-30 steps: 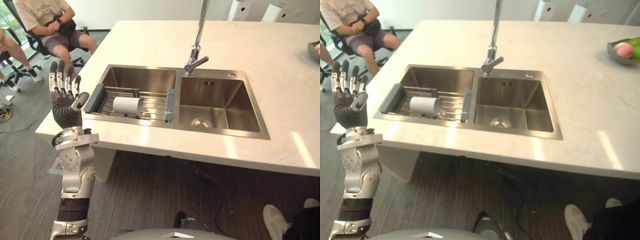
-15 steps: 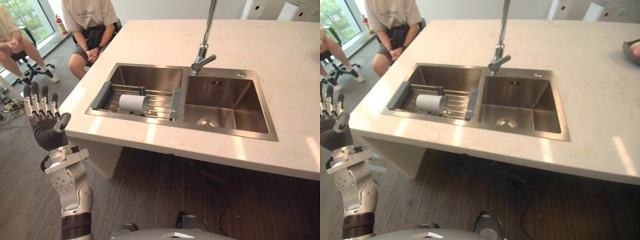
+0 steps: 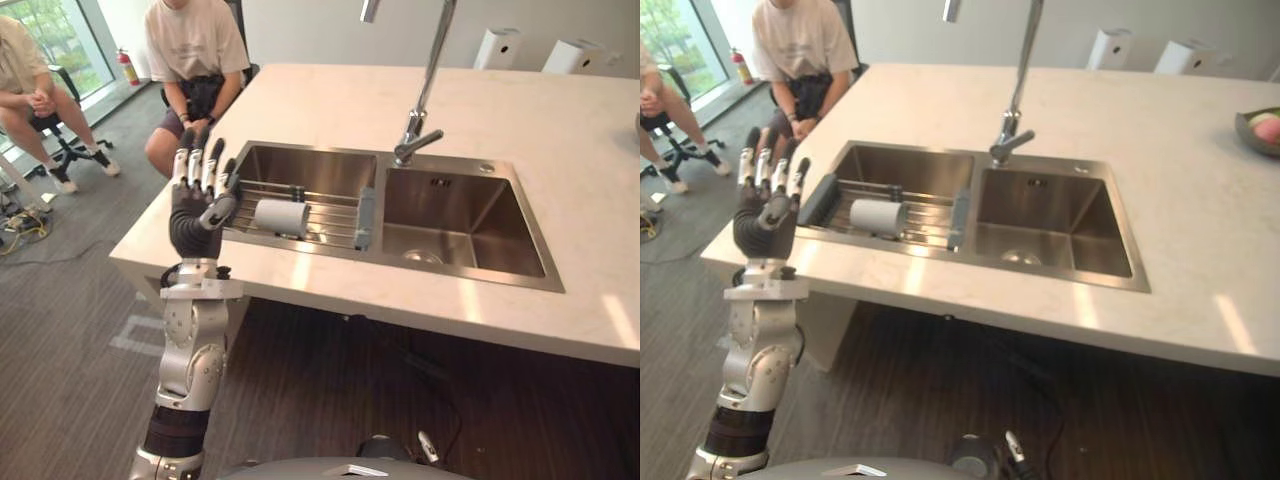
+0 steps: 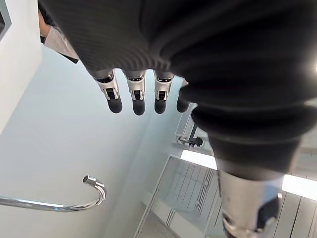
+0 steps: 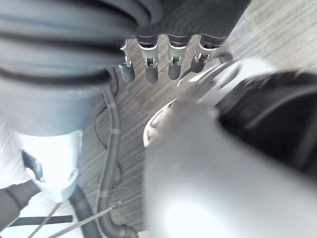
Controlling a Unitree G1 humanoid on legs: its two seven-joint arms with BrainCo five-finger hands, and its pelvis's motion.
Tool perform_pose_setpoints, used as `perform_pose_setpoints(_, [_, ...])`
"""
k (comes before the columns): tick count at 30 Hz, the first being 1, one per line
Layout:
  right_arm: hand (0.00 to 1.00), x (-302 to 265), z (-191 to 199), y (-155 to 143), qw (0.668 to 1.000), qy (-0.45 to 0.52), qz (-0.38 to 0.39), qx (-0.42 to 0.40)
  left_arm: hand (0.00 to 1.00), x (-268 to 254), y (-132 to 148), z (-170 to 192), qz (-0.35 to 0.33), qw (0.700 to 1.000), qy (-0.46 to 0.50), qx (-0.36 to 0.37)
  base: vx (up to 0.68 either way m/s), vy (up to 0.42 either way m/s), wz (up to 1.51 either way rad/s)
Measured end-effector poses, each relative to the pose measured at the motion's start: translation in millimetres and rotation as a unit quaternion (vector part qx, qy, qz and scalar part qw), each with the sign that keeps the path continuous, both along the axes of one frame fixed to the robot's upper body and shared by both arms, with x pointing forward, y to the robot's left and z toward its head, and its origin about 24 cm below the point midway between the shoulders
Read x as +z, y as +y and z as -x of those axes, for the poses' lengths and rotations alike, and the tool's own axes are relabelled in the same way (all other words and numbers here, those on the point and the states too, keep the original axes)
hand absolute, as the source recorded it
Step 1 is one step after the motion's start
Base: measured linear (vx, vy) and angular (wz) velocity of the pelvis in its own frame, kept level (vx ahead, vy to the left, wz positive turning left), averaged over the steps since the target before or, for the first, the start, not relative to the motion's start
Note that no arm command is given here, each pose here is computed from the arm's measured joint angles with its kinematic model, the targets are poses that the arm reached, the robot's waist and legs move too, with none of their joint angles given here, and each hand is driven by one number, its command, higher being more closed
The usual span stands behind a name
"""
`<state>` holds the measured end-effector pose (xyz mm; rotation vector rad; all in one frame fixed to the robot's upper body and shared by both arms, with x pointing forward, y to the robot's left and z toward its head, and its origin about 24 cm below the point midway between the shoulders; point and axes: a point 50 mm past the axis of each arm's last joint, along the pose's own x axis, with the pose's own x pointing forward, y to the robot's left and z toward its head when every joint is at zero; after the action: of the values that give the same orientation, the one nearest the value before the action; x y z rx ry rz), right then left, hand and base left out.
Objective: Walk over to the sink, pick up the cup, carry it to the dishwasher, place the cup inside the dishwasher, then close the dishwasher door
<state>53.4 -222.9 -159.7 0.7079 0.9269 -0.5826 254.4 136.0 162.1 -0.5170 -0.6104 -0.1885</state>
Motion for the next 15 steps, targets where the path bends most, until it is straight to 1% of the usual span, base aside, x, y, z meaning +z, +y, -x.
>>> perform_pose_setpoints(2, [0.0, -1, 2, -3, 1.0, 0.006, -0.004, -0.015, 0.0, 7, 3, -3, -0.026, 0.999, -0.011, 0.017, 0.01, 0.104, 0.29])
perform_pose_setpoints(4, [0.0, -5, 18, -3, 0.998, 0.037, -0.019, -0.043, 0.0, 16, 8, -6, -0.052, 0.998, -0.027, 0.039, 0.08, 0.04, 0.3])
perform_pose_setpoints(9, [0.0, -9, 33, -1, 0.996, 0.07, -0.032, -0.046, 0.0, 16, 20, -9, -0.064, 0.995, -0.019, 0.071, 0.15, -0.087, 0.08])
perform_pose_setpoints(10, [0.0, -8, 34, -5, 0.996, 0.069, -0.028, -0.054, 0.0, 15, 21, -9, -0.065, 0.995, -0.016, 0.073, 0.19, -0.142, -0.17])
perform_pose_setpoints(11, [0.0, -5, 32, -17, 0.996, 0.061, -0.013, -0.067, 0.0, 12, 25, -10, -0.065, 0.995, -0.01, 0.079, 0.19, -0.118, -0.56])
perform_pose_setpoints(13, [0.0, 0, 23, -32, 0.997, 0.044, 0.008, -0.061, 0.0, 14, 24, -9, -0.071, 0.995, -0.021, 0.074, 0.21, -0.044, -0.63])
perform_pose_setpoints(15, [0.0, 6, 3, -44, 0.999, 0.016, 0.024, -0.043, 0.0, 17, 24, -7, -0.076, 0.994, -0.031, 0.071, 0.26, 0.068, -0.83])
